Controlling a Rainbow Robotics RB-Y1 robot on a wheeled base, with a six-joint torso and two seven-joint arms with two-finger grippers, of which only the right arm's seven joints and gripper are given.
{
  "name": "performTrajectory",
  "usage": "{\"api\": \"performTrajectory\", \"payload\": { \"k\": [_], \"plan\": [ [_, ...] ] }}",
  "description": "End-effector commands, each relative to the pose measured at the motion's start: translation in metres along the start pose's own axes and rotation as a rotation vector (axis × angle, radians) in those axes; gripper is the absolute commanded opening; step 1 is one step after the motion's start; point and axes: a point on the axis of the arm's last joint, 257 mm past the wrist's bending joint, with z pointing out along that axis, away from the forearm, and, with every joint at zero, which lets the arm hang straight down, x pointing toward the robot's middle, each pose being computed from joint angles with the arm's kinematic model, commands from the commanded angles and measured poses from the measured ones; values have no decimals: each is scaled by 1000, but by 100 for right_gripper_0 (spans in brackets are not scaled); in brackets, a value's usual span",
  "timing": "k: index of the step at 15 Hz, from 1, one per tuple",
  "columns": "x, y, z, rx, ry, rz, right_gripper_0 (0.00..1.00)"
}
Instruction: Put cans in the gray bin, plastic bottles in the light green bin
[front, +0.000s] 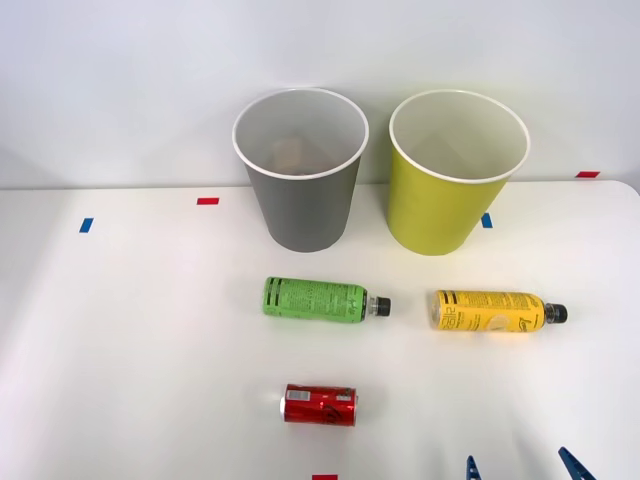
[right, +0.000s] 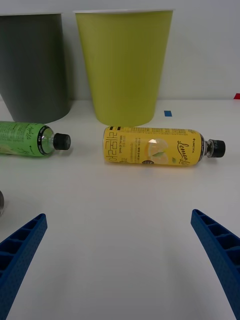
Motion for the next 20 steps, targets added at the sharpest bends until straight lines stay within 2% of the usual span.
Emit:
{"api": "performTrajectory", "payload": {
  "k": [1,6,7,8,10,15,17,20],
  "plan": [
    [0,0,0,0,0,0,100],
    [0,0,0,0,0,0,100],
    [22,-2,-1,8,48,2,100],
    [24,-3,1,9,49,9,100],
    [17,-6,3,17,26,25,100],
    [-8,-16,13,2,-20,-48,100],
    [-13,-21,24,-18,21,-90,100],
    [-22,-26,44,-36,83,-80,100]
  ]
}}
